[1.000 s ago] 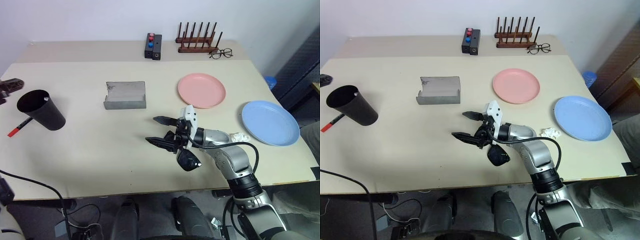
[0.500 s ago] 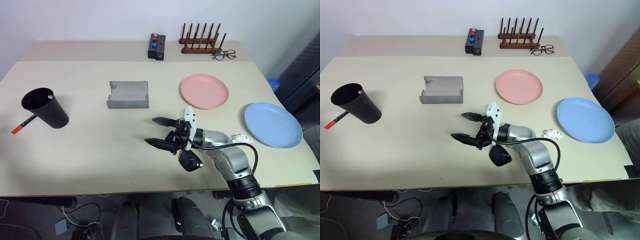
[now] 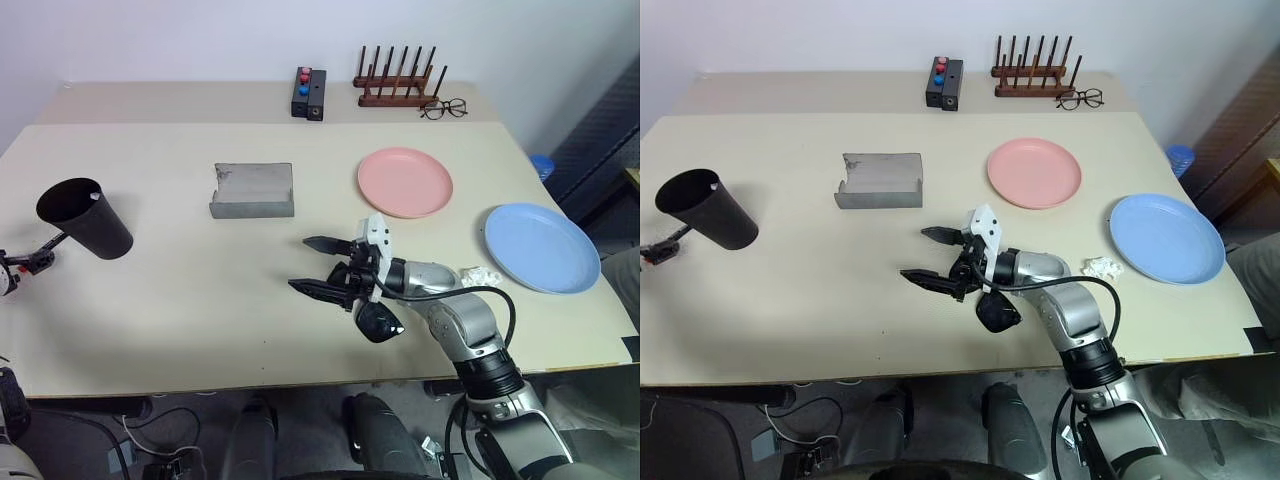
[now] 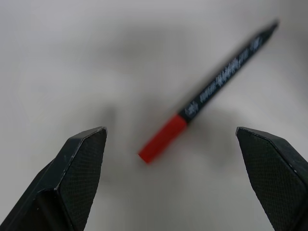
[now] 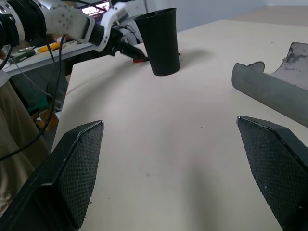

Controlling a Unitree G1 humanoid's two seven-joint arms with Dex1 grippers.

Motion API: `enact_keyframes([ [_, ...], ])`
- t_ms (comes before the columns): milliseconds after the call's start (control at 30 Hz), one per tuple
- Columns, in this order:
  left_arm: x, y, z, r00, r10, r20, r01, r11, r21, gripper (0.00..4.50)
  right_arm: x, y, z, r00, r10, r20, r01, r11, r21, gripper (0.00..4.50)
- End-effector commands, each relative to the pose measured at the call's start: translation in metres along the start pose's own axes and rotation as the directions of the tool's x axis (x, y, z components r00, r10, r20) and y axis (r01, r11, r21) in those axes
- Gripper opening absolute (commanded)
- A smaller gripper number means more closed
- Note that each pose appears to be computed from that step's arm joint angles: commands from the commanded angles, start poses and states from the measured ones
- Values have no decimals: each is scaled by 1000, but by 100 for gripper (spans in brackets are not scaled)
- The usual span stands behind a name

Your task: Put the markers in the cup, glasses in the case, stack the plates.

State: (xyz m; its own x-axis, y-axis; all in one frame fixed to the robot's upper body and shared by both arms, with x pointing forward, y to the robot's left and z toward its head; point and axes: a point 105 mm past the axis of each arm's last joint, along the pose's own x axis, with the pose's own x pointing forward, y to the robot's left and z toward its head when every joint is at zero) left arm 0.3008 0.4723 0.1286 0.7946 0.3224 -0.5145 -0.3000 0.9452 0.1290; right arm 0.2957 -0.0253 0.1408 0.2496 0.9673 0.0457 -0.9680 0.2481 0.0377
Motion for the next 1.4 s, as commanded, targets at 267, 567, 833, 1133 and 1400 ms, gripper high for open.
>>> enact_keyframes([
  [267, 6, -10, -5, 999, -45, -31, 45, 999, -16, 391, -3, 4, 14, 999, -5, 35, 6, 999, -39, 450],
  [567, 4, -4, -11, 998, -20, -53, 18, 999, -27, 5, -3, 4, 13, 999, -8, 34, 9, 999, -33, 450],
  [833, 0, 4, -7, 1000, 15, -18, -16, 999, -33, 5, -1, 5, 11, 999, 1, 33, 0, 1000, -28, 450],
  [1133, -32, 30, 72, 912, 194, 362, -158, 979, -127, 5, -2, 5, 11, 1000, 1, 31, 0, 1000, -27, 450],
  [1400, -88, 5, 129, 729, 117, 674, -28, 989, -142, 5, -1, 6, 11, 999, 3, 35, -2, 1000, -27, 450],
])
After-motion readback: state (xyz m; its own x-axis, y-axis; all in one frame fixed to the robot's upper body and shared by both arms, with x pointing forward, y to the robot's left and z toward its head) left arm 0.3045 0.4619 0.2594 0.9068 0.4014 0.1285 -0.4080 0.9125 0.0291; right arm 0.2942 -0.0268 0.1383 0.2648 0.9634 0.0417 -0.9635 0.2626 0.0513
